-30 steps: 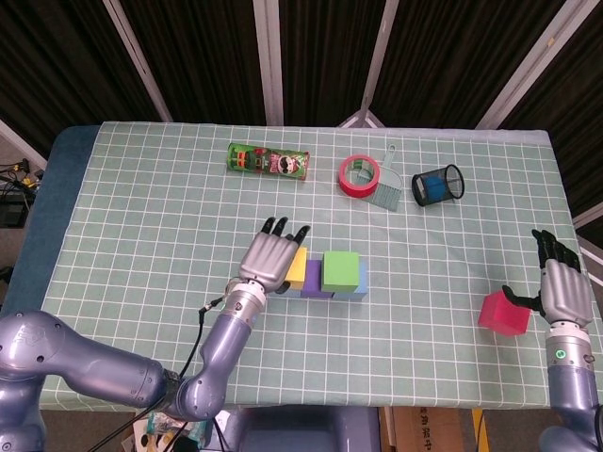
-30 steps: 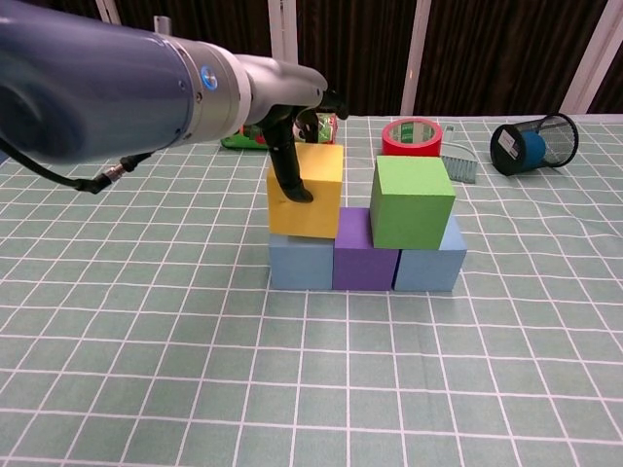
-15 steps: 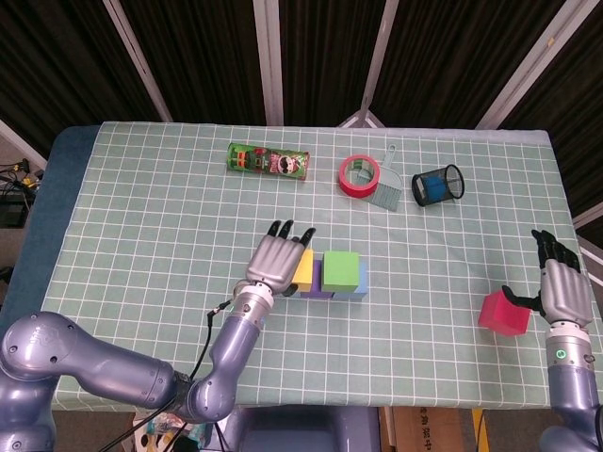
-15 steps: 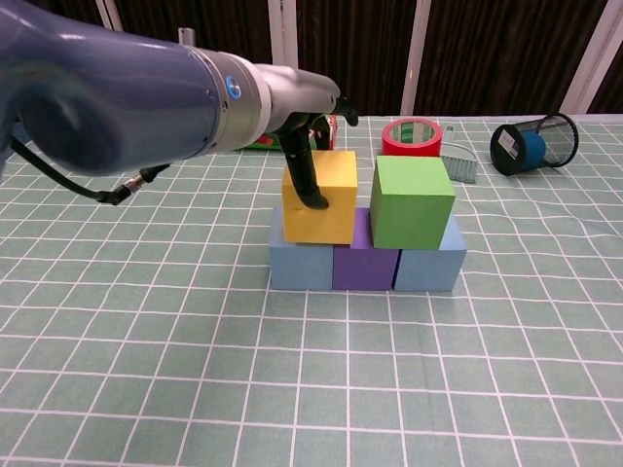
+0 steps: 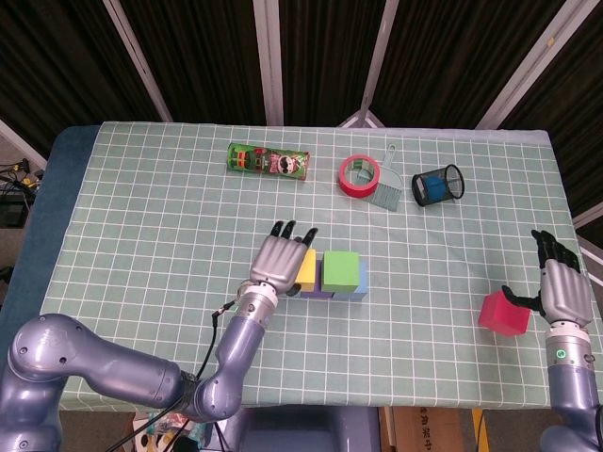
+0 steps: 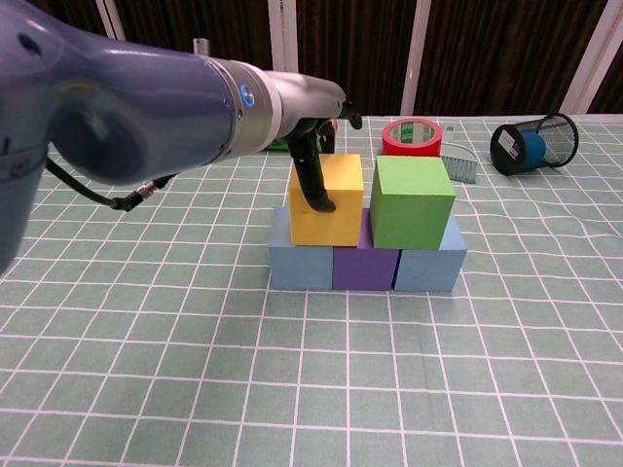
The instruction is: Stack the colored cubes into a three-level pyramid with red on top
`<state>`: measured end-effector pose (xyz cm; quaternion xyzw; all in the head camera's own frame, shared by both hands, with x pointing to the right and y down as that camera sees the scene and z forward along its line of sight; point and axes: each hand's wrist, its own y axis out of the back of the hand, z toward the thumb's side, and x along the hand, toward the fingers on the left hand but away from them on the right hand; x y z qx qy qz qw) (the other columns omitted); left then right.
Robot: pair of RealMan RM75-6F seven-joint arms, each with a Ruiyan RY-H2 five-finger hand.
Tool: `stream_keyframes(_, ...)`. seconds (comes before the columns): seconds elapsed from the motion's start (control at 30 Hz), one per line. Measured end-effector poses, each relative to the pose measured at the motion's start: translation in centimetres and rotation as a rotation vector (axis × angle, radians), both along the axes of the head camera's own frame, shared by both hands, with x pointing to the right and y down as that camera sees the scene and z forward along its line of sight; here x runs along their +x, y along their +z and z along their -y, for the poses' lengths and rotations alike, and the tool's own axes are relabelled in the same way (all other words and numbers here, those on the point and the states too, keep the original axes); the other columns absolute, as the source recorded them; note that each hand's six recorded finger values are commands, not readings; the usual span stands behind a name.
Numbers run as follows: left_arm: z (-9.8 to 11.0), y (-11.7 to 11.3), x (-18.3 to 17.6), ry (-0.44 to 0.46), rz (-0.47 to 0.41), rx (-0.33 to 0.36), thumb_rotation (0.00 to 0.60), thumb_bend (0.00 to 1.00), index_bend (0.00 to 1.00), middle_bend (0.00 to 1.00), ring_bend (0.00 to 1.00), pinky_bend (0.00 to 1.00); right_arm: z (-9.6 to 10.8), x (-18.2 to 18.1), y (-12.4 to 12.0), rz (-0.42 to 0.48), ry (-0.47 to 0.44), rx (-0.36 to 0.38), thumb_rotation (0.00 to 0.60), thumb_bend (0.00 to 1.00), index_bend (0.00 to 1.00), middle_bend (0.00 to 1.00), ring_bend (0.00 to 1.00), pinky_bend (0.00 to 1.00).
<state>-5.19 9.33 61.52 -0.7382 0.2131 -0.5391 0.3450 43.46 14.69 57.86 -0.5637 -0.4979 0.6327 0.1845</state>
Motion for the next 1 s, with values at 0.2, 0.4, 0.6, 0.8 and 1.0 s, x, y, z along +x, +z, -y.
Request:
stream_keyframes(0.2, -0.05, 0.05, 0.25, 0.001, 0.0, -0.001, 0.6, 0.39, 0.0, 0.4, 0.01, 0.0, 0.01, 0.01, -0.02, 0.002, 0.001, 0.0, 0.6, 0.27, 0.0, 0.02, 0.0, 0.0)
stream_keyframes(0.4, 0.01, -0.02, 0.5, 0.006, -0.002, 0.005, 0.6, 0.39, 0.0, 0.4, 0.01, 0.0, -0.01, 0.0, -0.01, 0.003, 0.001, -0.001, 0.6, 0.27, 0.0, 0.02, 0.0, 0.0)
stream_keyframes(0.6, 0.0, -0.04, 0.69, 0.015, -0.002, 0.019, 0.6, 0.39, 0.0, 0.4, 0.01, 0.0, -0.03, 0.02, -0.01, 0.003, 0.003, -0.001, 0.6, 0.27, 0.0, 0.02, 0.0, 0.0)
stream_keyframes(0.8, 0.0, 0.12, 0.72, 0.015, 0.0, 0.024, 0.6, 0.39, 0.0, 0.4, 0.01, 0.0, -0.04, 0.02, 0.05, 0.003, 0.002, -0.003, 0.6, 0.27, 0.0, 0.02, 0.0, 0.0)
stream_keyframes(1.0, -0.09, 0.28, 0.77, 0.015, -0.002, 0.02, 0.6, 0.39, 0.0, 0.4, 0.01, 0.0, -0.06, 0.04, 0.08, 0.003, 0.003, -0.004, 0.6, 0.27, 0.0, 0.02, 0.0, 0.0)
